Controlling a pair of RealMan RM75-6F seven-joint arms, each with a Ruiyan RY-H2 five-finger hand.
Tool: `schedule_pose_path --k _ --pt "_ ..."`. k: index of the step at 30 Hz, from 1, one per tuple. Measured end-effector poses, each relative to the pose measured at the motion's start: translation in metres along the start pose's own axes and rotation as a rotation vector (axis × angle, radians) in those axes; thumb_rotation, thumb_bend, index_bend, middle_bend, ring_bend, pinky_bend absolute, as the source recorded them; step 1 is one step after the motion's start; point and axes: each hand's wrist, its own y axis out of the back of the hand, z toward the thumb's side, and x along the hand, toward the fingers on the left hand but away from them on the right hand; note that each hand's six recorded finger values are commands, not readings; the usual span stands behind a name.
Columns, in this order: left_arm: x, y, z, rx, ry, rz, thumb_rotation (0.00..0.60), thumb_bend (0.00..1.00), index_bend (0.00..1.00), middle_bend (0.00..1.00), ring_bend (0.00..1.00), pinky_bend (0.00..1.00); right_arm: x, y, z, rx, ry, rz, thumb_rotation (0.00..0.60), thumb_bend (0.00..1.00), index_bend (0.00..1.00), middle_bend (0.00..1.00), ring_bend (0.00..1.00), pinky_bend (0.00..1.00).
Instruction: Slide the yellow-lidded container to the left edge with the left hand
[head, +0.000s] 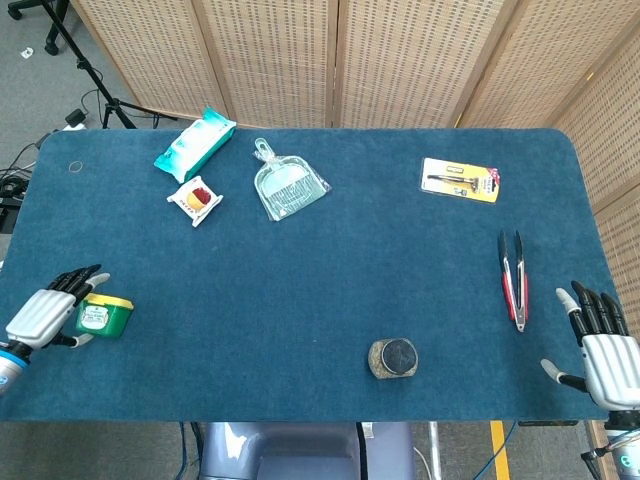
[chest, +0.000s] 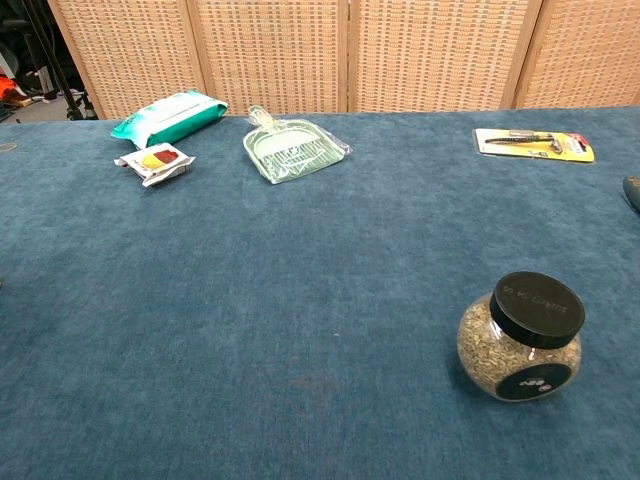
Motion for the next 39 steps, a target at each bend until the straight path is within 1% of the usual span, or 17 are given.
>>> schedule_pose_path --k 3,5,12,16,19,22,25,27,29,31,32,35,39 --pt "0.000 -0.001 -0.002 0.003 0.012 0.013 0.600 0.27 0.62 0.38 0.38 0.44 0.000 -0.001 0.000 0.000 0.001 0.003 0.600 0.00 0.04 0.00 0.00 0.00" --pt "0.000 -0.002 -0.003 -0.002 0.021 0.016 0.600 0.28 0.64 0.40 0.41 0.46 0.000 -0.001 0.000 0.000 0.002 0.003 0.600 0.00 0.04 0.00 0.00 0.00" --pt "0.000 0.000 -0.003 -0.027 0.024 0.024 0.600 0.39 0.69 0.45 0.46 0.50 0.000 -0.002 0.001 -0.002 0.003 0.008 0.600 0.00 0.04 0.00 0.00 0.00" --pt "-0.004 0.009 -0.001 -0.052 0.005 0.037 0.600 0.41 0.70 0.45 0.46 0.50 0.000 -0.002 0.000 0.000 0.001 0.008 0.600 0.00 0.04 0.00 0.00 0.00" --pt "-0.011 0.020 0.000 -0.069 -0.020 0.023 0.600 0.44 0.70 0.45 0.46 0.50 0.000 -0.002 0.001 0.001 0.002 0.009 0.600 0.00 0.04 0.00 0.00 0.00" --pt "-0.020 0.033 0.001 -0.095 -0.036 -0.024 0.600 0.45 0.70 0.45 0.46 0.50 0.000 -0.003 0.001 0.002 0.003 0.009 0.600 0.00 0.04 0.00 0.00 0.00" --pt "-0.028 0.047 0.000 -0.137 -0.034 -0.114 0.600 0.47 0.70 0.45 0.46 0.50 0.000 -0.003 0.001 0.004 0.003 0.011 0.600 0.00 0.04 0.00 0.00 0.00" --pt "-0.029 0.057 -0.002 -0.163 -0.017 -0.187 0.600 0.49 0.70 0.45 0.46 0.50 0.000 -0.004 0.002 0.006 0.003 0.012 0.600 0.00 0.04 0.00 0.00 0.00" --pt "-0.027 0.063 -0.003 -0.176 0.011 -0.255 0.600 0.50 0.70 0.45 0.46 0.50 0.000 -0.004 0.002 0.007 0.004 0.013 0.600 0.00 0.04 0.00 0.00 0.00" --pt "-0.024 0.062 -0.003 -0.162 0.038 -0.316 0.600 0.51 0.70 0.45 0.46 0.50 0.000 -0.005 0.003 0.009 0.004 0.015 0.600 0.00 0.04 0.00 0.00 0.00" --pt "-0.021 0.062 -0.003 -0.145 0.058 -0.357 0.600 0.51 0.70 0.45 0.46 0.50 -0.001 -0.005 0.003 0.010 0.004 0.015 0.600 0.00 0.04 0.00 0.00 0.00" --pt "-0.015 0.060 -0.003 -0.097 0.117 -0.450 0.600 0.52 0.70 0.45 0.46 0.50 -0.001 -0.005 0.002 0.009 0.002 0.013 0.600 0.00 0.04 0.00 0.00 0.00" --pt "-0.004 0.054 0.000 -0.058 0.182 -0.545 0.600 0.54 0.70 0.45 0.46 0.50 -0.001 -0.004 0.001 0.008 -0.002 0.013 0.600 0.00 0.04 0.00 0.00 0.00"
